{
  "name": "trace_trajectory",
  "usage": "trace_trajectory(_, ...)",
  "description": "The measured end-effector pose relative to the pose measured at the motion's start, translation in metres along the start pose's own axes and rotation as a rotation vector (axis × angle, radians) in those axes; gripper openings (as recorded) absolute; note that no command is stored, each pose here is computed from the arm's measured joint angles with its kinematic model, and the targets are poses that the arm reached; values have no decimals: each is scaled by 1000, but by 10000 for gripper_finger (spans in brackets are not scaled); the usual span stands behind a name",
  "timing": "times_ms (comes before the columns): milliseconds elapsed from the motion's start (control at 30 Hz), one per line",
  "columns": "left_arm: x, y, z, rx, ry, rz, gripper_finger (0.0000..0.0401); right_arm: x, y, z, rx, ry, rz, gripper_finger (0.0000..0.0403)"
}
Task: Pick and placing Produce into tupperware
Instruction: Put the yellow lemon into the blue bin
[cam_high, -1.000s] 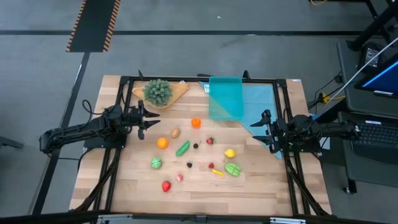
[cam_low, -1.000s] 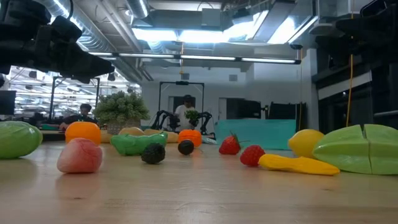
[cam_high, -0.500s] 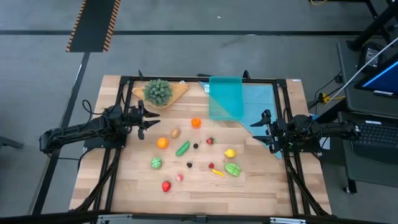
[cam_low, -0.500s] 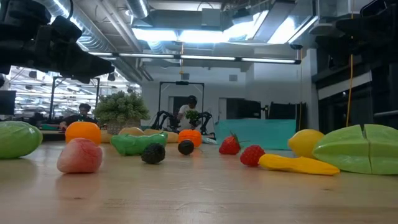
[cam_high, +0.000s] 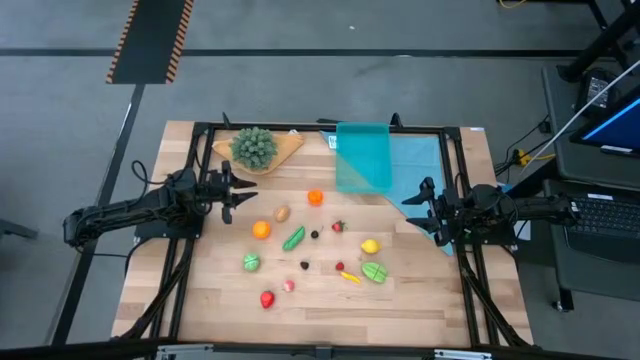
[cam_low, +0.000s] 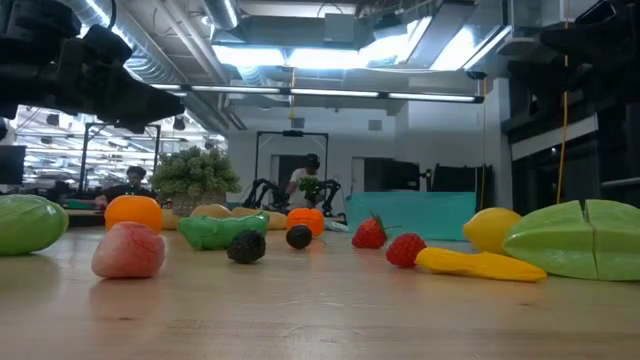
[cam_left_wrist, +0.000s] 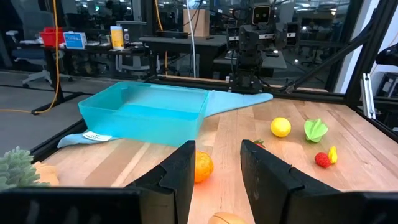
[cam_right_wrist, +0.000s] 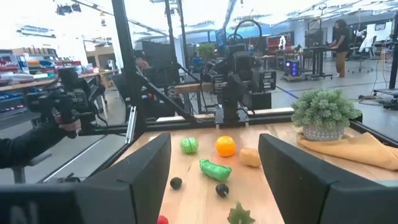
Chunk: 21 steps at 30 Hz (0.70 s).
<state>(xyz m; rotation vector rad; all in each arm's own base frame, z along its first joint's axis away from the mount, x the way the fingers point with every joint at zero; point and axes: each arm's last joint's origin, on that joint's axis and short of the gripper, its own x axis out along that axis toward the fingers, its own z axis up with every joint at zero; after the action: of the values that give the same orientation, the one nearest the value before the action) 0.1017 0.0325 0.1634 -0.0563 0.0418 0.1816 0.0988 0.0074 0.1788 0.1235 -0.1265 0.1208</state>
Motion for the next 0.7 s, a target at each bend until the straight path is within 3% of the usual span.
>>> trace_trajectory(300,-1,-6,0,0,3,-190,121,0,-1,-5,-134,51,-2,245)
trace_trajectory(700,-1,-6,4,14,-36,-197,121,0,0,-1,-154,14,-1,245)
